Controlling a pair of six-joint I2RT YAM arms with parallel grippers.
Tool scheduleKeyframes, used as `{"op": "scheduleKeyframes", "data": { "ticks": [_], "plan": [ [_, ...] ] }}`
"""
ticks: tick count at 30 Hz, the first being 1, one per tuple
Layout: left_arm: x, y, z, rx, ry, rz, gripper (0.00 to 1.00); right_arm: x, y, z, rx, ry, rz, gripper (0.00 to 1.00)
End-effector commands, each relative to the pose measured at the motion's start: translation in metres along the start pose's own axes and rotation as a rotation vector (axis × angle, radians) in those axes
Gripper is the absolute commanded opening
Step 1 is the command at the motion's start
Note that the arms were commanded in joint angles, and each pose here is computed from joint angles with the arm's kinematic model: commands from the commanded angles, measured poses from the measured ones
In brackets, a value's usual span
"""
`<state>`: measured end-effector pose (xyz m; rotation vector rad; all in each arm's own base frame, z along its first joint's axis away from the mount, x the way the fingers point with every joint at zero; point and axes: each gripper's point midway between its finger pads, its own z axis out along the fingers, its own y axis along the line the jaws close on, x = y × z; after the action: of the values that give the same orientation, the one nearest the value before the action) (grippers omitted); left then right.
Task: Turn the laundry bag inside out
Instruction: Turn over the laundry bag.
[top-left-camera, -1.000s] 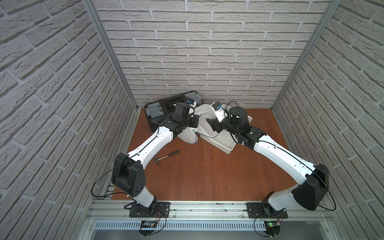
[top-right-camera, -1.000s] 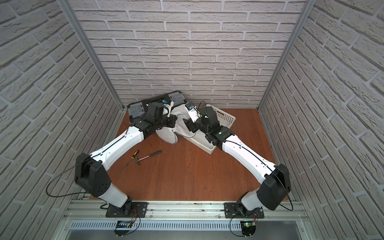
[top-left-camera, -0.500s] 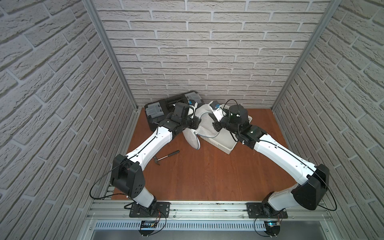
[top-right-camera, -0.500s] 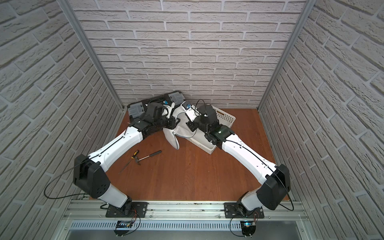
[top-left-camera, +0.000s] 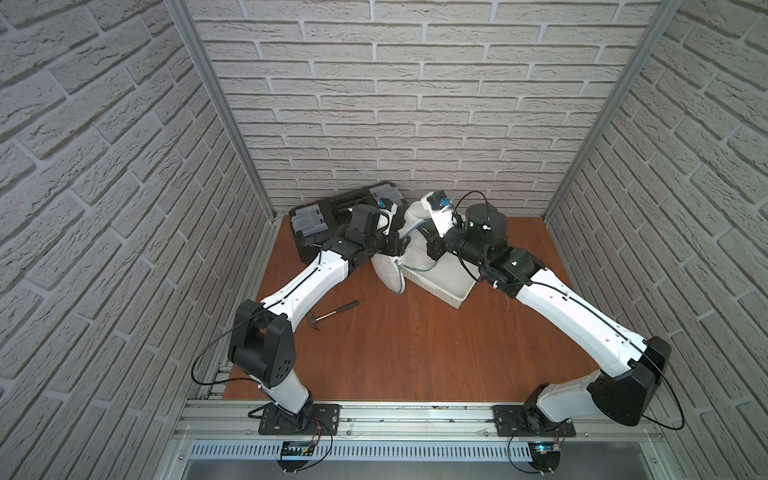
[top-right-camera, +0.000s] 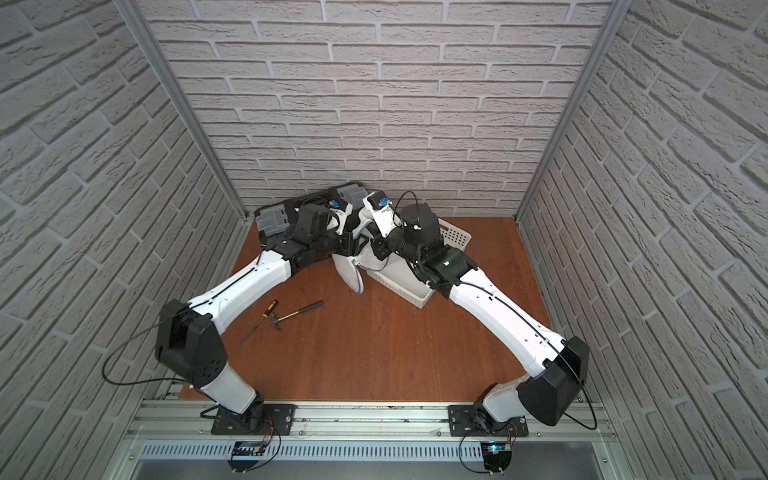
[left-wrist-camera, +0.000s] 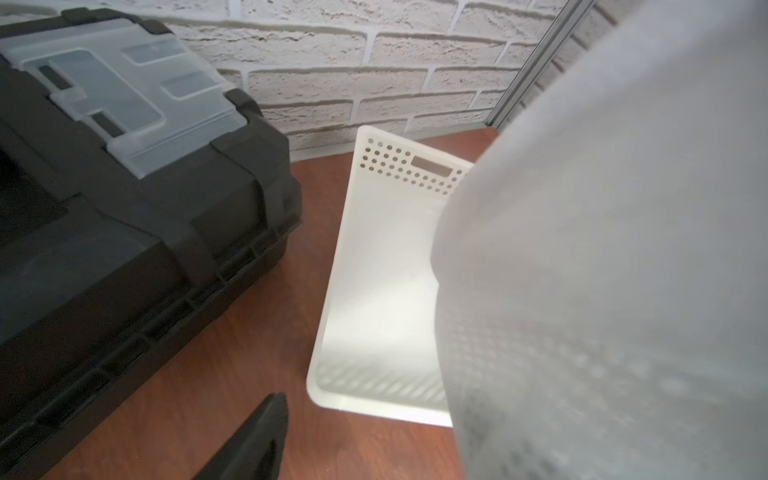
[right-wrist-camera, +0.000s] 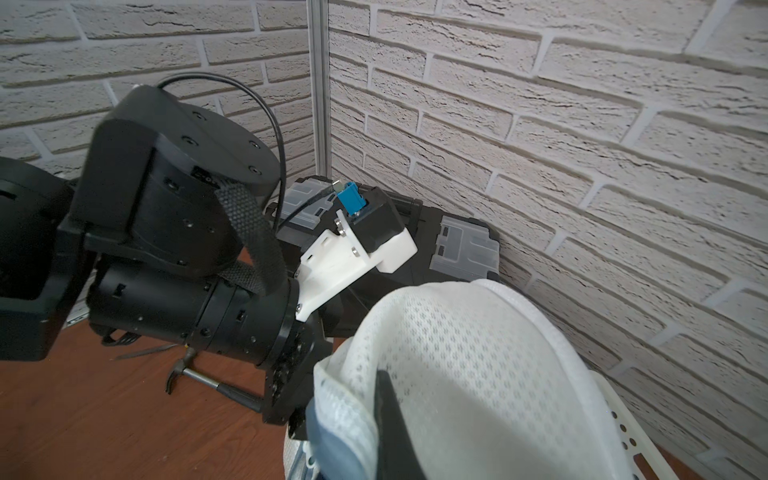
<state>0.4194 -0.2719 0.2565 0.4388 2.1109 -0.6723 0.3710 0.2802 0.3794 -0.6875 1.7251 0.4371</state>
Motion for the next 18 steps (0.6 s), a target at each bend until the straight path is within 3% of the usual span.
{"op": "scheduleKeyframes", "data": {
  "ticks": [1, 8, 9, 13, 18],
  "plan": [
    [-0.039, -0.019, -0.007, 0.11, -0.176, 0.015, 0.63, -0.026, 0.004, -0.006, -0.016, -0.075, 0.056, 0.03],
    [-0.049, -0.031, -0.011, 0.192, -0.204, 0.015, 0.04, -0.026, -0.029, -0.017, 0.106, -0.079, 0.114, 0.03],
    [-0.051, -0.034, -0.014, 0.207, -0.209, 0.021, 0.0, -0.025, -0.04, -0.02, 0.133, -0.073, 0.127, 0.03],
    [-0.058, -0.057, -0.033, 0.307, -0.222, 0.05, 0.0, -0.01, -0.09, -0.032, 0.262, -0.014, 0.194, 0.03],
    [-0.061, -0.121, -0.073, 0.623, -0.204, 0.142, 0.0, 0.01, -0.145, -0.039, 0.398, 0.044, 0.302, 0.03]
  ]
}}
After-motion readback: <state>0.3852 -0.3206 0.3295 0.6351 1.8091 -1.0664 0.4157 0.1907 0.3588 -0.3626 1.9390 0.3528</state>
